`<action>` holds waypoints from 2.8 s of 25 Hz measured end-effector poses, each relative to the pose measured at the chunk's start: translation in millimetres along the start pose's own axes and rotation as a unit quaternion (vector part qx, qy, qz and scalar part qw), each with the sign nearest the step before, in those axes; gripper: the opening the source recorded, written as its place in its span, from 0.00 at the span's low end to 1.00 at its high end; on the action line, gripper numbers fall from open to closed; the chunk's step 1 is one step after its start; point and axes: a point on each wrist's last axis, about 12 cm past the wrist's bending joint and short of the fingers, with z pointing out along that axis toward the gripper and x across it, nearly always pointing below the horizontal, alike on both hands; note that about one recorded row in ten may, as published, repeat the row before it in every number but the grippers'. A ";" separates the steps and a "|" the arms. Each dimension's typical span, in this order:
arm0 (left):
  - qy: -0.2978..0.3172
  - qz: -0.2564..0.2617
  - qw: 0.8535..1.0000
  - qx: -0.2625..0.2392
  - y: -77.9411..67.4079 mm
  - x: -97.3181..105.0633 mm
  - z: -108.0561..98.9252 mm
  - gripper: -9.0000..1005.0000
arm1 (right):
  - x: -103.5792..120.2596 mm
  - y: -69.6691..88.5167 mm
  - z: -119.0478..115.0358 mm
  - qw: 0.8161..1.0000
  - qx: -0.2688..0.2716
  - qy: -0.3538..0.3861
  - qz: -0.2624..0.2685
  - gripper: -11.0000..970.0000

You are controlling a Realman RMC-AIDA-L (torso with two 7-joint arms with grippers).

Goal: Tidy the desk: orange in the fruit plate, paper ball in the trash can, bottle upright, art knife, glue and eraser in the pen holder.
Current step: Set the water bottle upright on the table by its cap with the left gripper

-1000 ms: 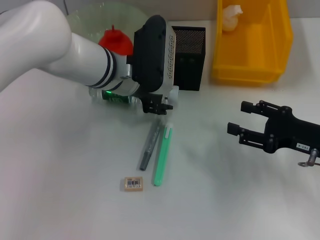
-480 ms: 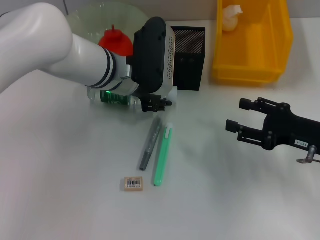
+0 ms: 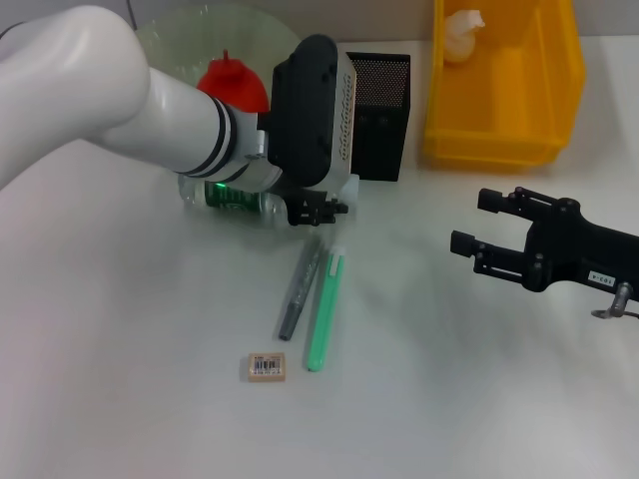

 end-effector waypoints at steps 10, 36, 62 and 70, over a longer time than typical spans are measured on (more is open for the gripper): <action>-0.039 -0.070 0.997 0.000 9.5 -3.6 -21.5 0.45 | -0.6 -0.6 0.4 1.000 0.000 0.000 0.001 0.76; -0.224 -0.309 0.924 -0.013 15.0 63.7 -99.1 0.45 | -5.2 -1.6 5.6 1.000 -0.008 -0.001 -0.004 0.76; -0.262 -0.408 0.871 -0.077 -20.8 135.0 -146.7 0.46 | -12.7 -2.6 16.6 1.000 -0.021 -0.003 -0.011 0.76; -0.256 -0.426 0.861 -0.110 -25.3 155.0 -159.8 0.46 | -13.4 -2.5 17.5 1.000 -0.023 -0.003 -0.012 0.76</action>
